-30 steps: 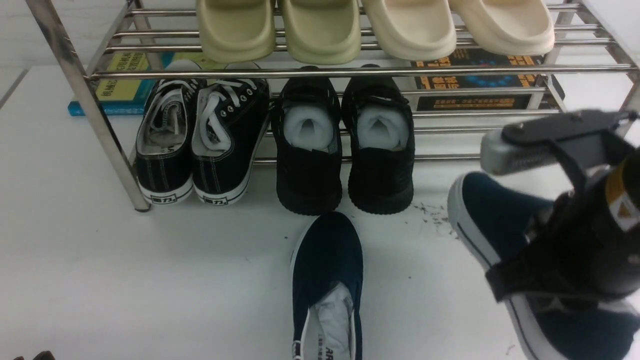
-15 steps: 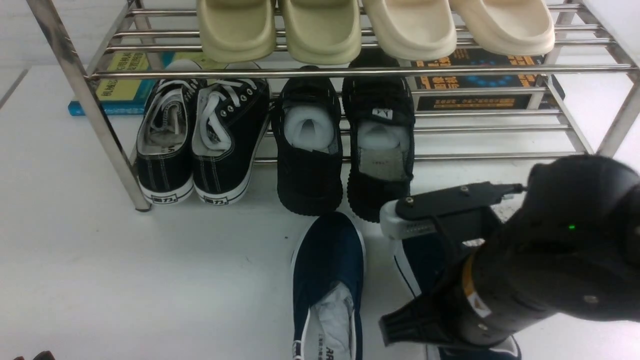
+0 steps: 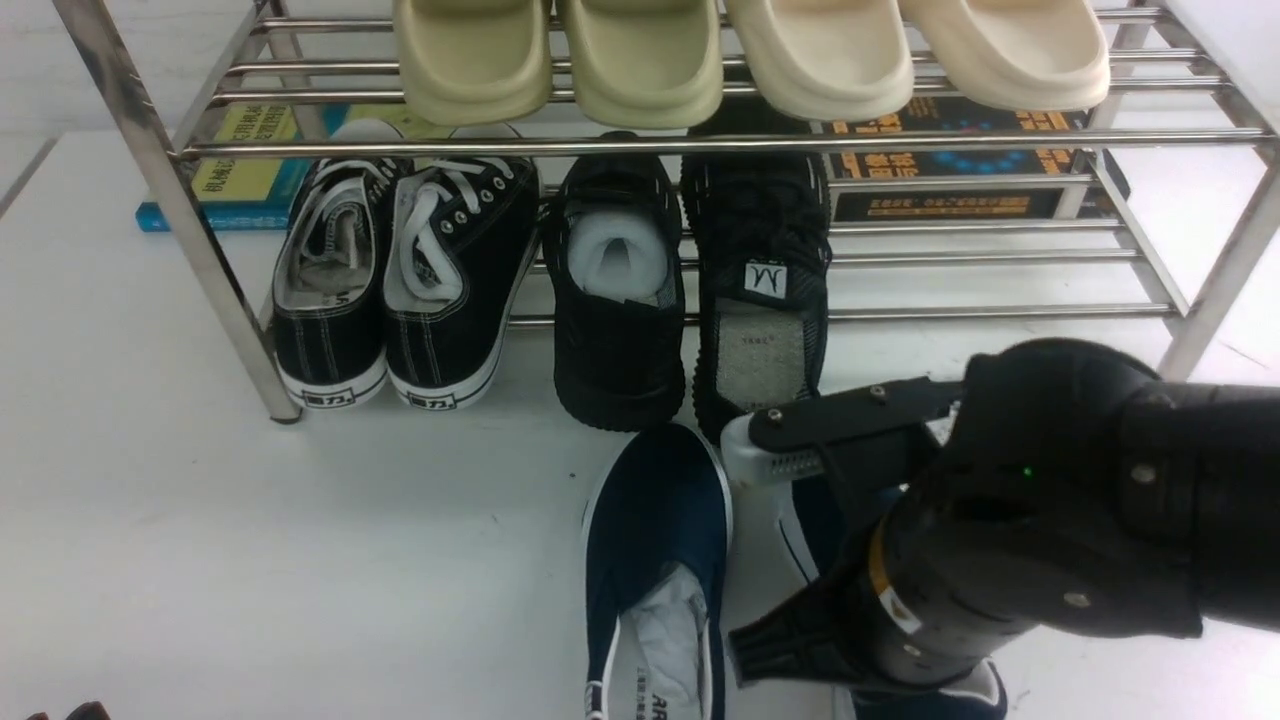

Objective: Take the shoes off the shelf with your hand on the white table.

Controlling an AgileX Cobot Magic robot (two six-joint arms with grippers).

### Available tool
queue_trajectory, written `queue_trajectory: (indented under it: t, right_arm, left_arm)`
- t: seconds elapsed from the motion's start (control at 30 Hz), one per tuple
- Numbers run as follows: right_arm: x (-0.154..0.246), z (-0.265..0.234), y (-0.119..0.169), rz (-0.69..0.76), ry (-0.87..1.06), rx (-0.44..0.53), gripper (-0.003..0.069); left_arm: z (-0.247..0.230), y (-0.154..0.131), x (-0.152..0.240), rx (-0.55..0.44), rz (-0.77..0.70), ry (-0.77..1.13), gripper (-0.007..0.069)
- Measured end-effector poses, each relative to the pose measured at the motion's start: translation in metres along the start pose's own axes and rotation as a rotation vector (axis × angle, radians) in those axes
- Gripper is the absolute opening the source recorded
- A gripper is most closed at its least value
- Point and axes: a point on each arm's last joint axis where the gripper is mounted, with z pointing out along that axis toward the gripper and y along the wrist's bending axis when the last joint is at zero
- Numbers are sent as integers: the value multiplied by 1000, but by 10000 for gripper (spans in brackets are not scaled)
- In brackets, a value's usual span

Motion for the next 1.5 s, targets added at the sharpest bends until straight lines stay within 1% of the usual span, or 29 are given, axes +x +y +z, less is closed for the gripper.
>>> queue_trajectory:
  t: [0.17,0.3,0.53,0.67,0.9,1.07,1.23,1.33,1.5]
  right_arm:
    - [-1,-34,-7,22,-12,-3,29]
    - [2,-63,-19,34,-36,-19,33]
    - [13,-93,-37,50,-56,-23,34]
    - [16,-96,-39,43,-39,-31,34]
    - [31,-80,-34,-9,24,-45,37]
    - [40,-57,-30,15,10,-85,37]
    - [38,-36,-24,19,-11,-103,37]
    - [33,-21,-14,11,-17,-112,37]
    - [29,4,-2,-7,-4,-95,38]
  left_arm:
    - [0,0,0,0,0,0,243]
    - [0,0,0,0,0,0,243]
    - [0,0,0,0,0,0,243]
    - [0,0,0,0,0,0,243]
    - [0,0,0,0,0,0,243]
    - [0,0,0,0,0,0,243]
    - [0,0,0,0,0,0,243]
    - [0,0,0,0,0,0,243]
    - [0,0,0,0,0,0,243]
